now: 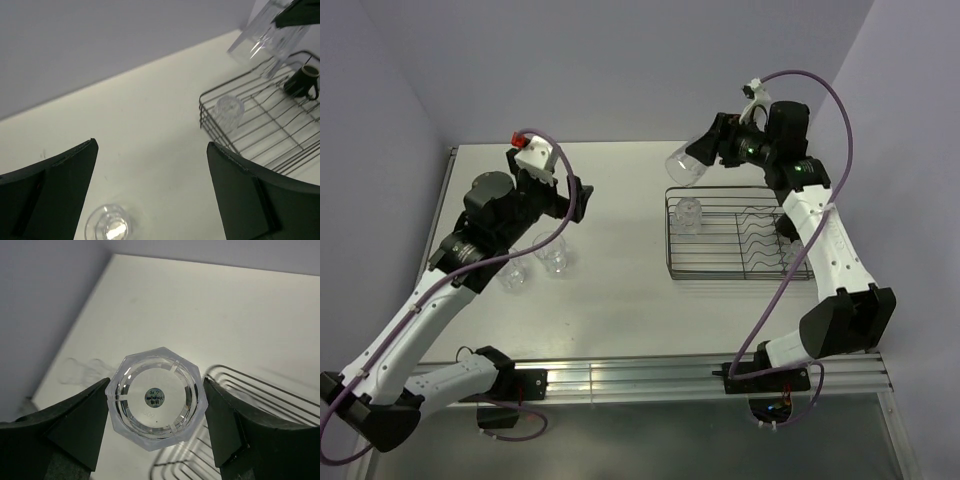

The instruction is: Load the cups into the dish rack

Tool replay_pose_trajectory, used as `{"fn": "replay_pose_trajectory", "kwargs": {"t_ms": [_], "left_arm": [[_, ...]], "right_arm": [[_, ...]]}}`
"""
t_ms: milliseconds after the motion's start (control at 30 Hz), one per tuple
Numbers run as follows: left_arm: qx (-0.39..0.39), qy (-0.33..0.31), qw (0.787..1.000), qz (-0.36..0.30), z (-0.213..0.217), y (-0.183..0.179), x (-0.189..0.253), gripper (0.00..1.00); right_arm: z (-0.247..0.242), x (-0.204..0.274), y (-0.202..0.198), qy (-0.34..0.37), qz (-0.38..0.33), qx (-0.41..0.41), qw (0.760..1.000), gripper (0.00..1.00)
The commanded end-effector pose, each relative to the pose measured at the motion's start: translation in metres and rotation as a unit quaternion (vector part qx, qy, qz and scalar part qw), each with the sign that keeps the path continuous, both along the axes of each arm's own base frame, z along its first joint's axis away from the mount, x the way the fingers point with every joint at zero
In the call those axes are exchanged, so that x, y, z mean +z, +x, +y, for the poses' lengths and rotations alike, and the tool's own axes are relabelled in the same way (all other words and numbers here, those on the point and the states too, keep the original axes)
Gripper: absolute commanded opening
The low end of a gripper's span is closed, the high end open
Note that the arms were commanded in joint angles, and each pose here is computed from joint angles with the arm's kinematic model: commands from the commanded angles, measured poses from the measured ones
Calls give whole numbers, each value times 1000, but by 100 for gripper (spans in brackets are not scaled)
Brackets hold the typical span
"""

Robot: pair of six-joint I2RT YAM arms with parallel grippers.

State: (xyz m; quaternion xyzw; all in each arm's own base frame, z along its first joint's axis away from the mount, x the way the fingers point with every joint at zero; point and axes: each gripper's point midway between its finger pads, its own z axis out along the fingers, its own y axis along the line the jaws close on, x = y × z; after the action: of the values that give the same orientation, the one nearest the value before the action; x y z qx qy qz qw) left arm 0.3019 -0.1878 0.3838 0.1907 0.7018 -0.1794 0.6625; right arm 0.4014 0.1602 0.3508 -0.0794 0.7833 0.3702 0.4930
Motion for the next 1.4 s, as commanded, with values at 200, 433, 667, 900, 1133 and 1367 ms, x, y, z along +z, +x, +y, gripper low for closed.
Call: {"fn": "replay_pose_trajectory", "kwargs": {"t_ms": [200,433,667,900,1133,1367], "left_arm": [[43,-4,995,90,14,11,-34,99],[58,0,993,103,19,21,-42,99],[86,34,986,138,33,32,-58,99],[70,0,989,133,34,33,-46,99],[78,-13,989,125,40,40,-36,99],[69,-20,990,125,35,42,-32,99]], "right_arm": [[-75,-35,-8,-261,-39,-78,961,20],[-91,-80,-5,-300,-7,-97,949,20],[-97,-109,0,-312,3,-110,944,20],[-101,-135,4,-312,-3,-126,942,20],[-99,-146,15,-298,-21,-142,944,20],[-98,-166,22,-291,-6,-146,946,20]]}}
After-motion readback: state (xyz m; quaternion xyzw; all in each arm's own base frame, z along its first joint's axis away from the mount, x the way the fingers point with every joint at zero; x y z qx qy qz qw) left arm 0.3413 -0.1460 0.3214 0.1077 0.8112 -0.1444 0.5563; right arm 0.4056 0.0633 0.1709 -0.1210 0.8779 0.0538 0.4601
